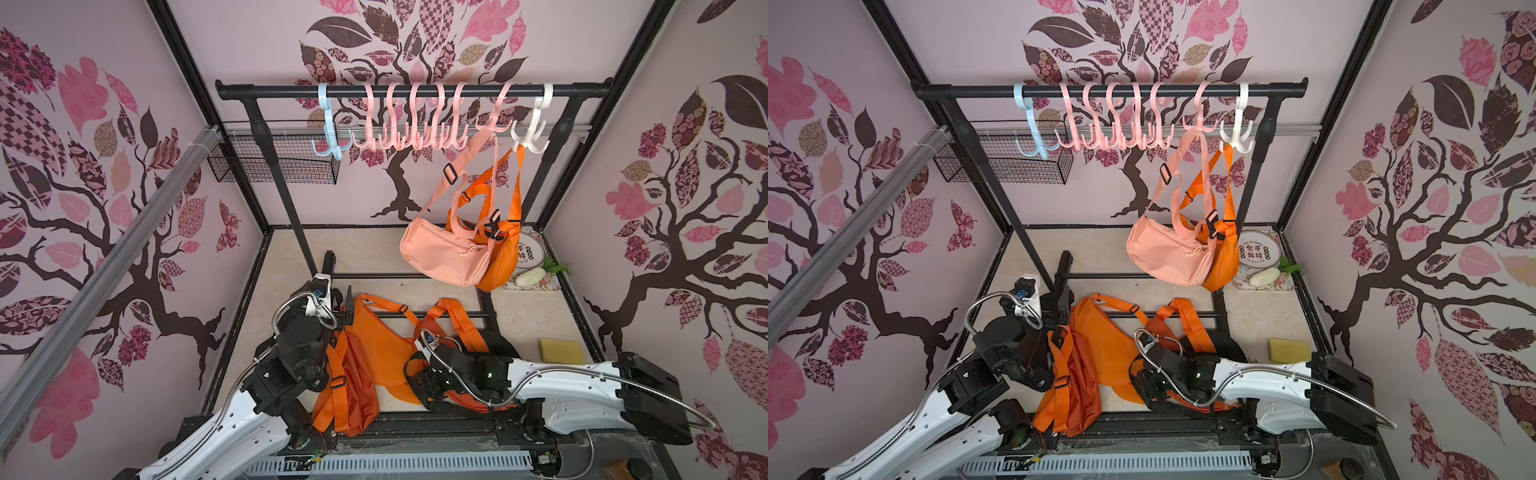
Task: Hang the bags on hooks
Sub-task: Pick up the bag from the bag.
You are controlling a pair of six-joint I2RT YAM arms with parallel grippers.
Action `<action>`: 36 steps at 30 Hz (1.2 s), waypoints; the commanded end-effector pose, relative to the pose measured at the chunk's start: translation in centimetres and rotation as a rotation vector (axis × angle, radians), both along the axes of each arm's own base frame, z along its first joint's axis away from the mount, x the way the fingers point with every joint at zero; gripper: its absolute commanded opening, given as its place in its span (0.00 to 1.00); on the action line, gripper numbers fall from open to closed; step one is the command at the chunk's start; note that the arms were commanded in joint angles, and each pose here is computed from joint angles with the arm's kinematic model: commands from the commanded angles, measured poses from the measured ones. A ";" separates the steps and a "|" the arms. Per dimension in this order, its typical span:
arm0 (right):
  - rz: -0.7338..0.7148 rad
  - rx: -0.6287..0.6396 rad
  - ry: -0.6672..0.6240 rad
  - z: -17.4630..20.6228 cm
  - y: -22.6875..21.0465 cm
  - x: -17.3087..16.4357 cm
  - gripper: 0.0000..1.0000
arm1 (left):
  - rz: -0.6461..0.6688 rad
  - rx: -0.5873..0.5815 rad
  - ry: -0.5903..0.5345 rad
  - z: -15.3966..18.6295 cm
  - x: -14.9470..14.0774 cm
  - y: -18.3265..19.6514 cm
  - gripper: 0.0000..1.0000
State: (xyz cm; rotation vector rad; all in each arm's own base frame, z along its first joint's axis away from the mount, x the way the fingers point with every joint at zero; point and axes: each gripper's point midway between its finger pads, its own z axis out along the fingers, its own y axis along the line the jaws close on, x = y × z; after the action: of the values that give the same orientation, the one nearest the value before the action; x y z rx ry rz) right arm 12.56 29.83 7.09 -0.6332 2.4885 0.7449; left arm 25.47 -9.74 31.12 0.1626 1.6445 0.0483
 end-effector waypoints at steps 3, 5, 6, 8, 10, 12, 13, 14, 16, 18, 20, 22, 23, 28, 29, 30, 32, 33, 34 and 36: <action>-0.025 0.056 -0.072 2.7 1.5 0.4 0.51 | -0.018 -0.018 -0.013 -0.1 0.0 -0.3 0.98; -0.057 0.053 -0.095 3.6 0.9 0.7 0.54 | -0.019 -0.020 -0.012 -0.1 0.0 -0.3 0.98; -0.083 0.050 -0.106 4.1 0.5 1.0 0.55 | -0.020 -0.024 -0.014 -0.1 0.0 -0.3 0.98; -0.111 0.047 -0.145 5.1 -0.2 1.2 0.56 | -0.023 -0.033 -0.019 0.1 -0.1 -0.3 0.98; -0.121 0.057 -0.165 6.1 -0.5 1.2 0.58 | -0.028 -0.040 -0.022 0.2 -0.2 -0.3 0.98; -0.105 0.065 -0.163 6.5 -0.1 0.9 0.58 | -0.030 -0.050 -0.028 0.4 -0.3 -0.2 0.98; -0.088 0.066 -0.159 6.5 0.3 0.5 0.58 | -0.030 -0.049 -0.027 0.4 -0.3 -0.2 0.98; -0.070 0.051 -0.158 6.2 0.8 0.1 0.58 | -0.030 -0.050 -0.028 0.4 -0.4 -0.1 0.98; -0.044 0.010 -0.179 5.5 1.5 -0.5 0.59 | -0.026 -0.054 -0.032 0.5 -0.4 0.0 0.98; -0.001 -0.035 -0.169 4.0 2.2 -1.7 0.59 | -0.023 -0.055 -0.034 0.6 -0.5 0.1 0.98; 0.026 -0.057 -0.134 2.4 2.8 -2.3 0.58 | -0.022 -0.056 -0.035 0.6 -0.5 0.1 0.98; 0.031 -0.076 -0.132 1.3 2.9 -2.2 0.57 | -0.020 -0.055 -0.034 0.5 -0.5 0.2 0.98; 0.026 -0.085 -0.136 1.0 3.0 -2.1 0.56 | -0.020 -0.057 -0.034 0.5 -0.5 0.2 0.98; 0.025 -0.110 -0.180 0.4 3.5 -1.4 0.46 | -0.025 -0.050 -0.026 0.3 -0.4 -0.1 0.98; 0.027 -0.124 -0.193 0.2 3.6 -1.2 0.43 | -0.025 -0.050 -0.026 0.3 -0.4 -0.1 0.98; 0.031 -0.131 -0.199 0.1 3.7 -1.1 0.41 | -0.025 -0.050 -0.026 0.3 -0.4 -0.1 0.98; 0.037 -0.146 -0.204 -0.3 4.0 -1.0 0.34 | -0.023 -0.048 -0.025 0.2 -0.4 -0.1 0.98; 0.045 -0.149 -0.202 -0.5 4.1 -1.1 0.30 | -0.022 -0.048 -0.025 0.2 -0.4 0.0 0.98; 0.050 -0.154 -0.201 -0.7 4.2 -1.1 0.27 | -0.022 -0.047 -0.025 0.2 -0.4 0.0 0.98; 0.050 -0.162 -0.204 -0.8 4.2 -1.1 0.18 | -0.020 -0.045 -0.024 0.2 -0.3 0.0 0.98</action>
State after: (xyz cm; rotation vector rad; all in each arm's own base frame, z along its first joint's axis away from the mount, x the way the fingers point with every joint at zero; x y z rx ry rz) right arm 10.95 32.84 5.33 -0.7929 2.4031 0.4688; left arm 24.97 -9.70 31.88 0.1558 1.6199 0.0029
